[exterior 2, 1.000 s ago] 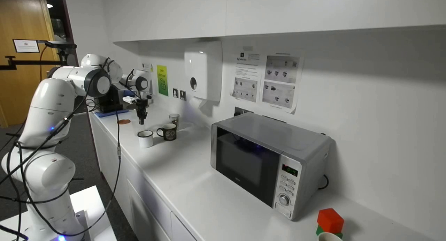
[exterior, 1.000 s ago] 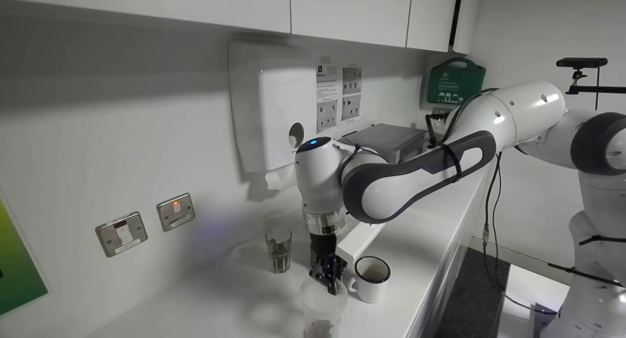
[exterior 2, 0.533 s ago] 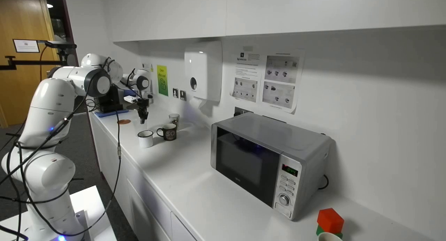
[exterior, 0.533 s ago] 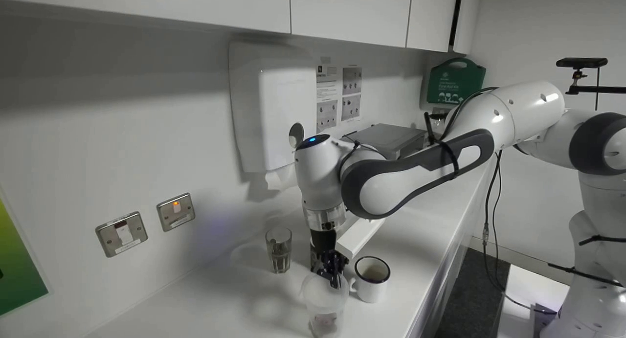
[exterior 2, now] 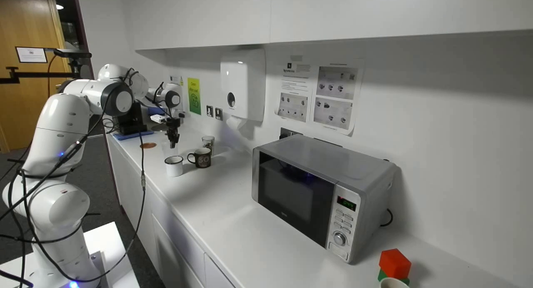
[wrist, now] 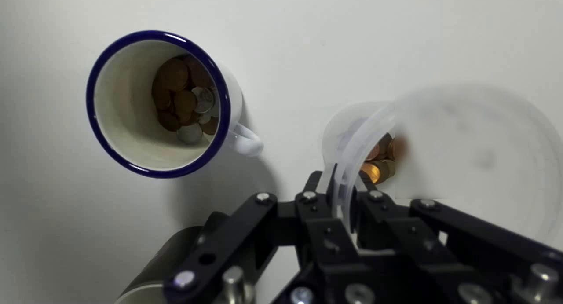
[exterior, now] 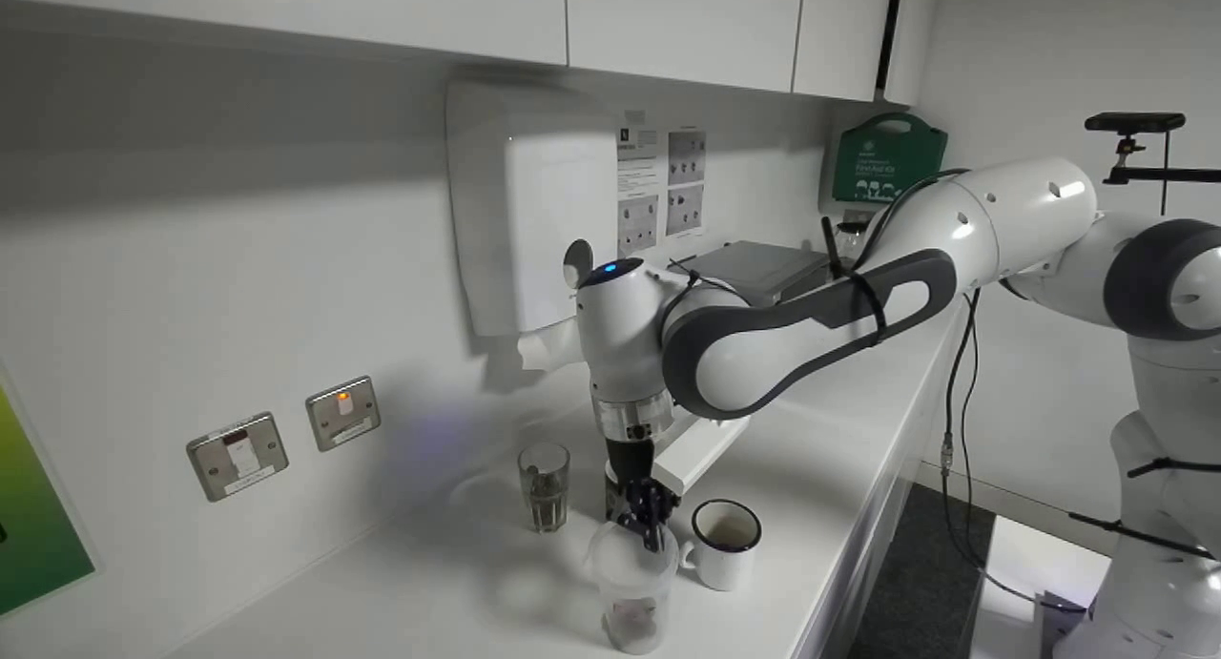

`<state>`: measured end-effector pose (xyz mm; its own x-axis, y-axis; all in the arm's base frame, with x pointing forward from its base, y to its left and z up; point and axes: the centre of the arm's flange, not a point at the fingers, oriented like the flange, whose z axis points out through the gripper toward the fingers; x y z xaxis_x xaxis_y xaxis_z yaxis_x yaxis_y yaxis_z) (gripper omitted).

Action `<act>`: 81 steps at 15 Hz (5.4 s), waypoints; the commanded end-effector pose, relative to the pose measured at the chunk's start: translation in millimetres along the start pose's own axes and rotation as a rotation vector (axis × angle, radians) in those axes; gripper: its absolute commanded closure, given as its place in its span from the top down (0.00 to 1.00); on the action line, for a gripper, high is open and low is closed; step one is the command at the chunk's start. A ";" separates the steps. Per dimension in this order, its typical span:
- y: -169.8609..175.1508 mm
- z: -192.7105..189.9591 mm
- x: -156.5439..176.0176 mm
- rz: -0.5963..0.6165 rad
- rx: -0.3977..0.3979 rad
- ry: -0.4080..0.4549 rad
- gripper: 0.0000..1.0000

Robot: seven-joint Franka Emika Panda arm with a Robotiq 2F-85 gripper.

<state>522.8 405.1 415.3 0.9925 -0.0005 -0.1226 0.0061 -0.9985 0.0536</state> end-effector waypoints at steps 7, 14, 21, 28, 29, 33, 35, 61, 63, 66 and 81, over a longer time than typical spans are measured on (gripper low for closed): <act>25.6 -0.8 12.3 0.028 -0.006 -0.028 0.02; 33.5 -3.0 18.1 0.055 -0.006 -0.027 0.55; 44.5 -20.7 5.2 0.061 0.011 -0.029 1.00; 77.4 -69.8 -39.5 0.088 0.113 -0.016 1.00; 83.8 -70.8 -44.1 0.095 0.121 -0.017 1.00; 120.8 -49.6 -54.7 0.148 0.143 -0.037 1.00; 139.3 -30.7 -55.1 0.163 0.151 -0.036 1.00; 182.5 49.5 -40.7 0.103 0.174 0.022 1.00; 182.8 53.7 -38.9 0.103 0.179 0.026 1.00; 180.8 60.7 -33.8 0.102 0.187 0.044 1.00; 189.1 92.8 -25.7 0.114 0.164 0.013 0.37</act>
<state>492.3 219.5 341.0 0.9831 -0.1325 -0.1263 -0.1453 -0.9845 -0.0981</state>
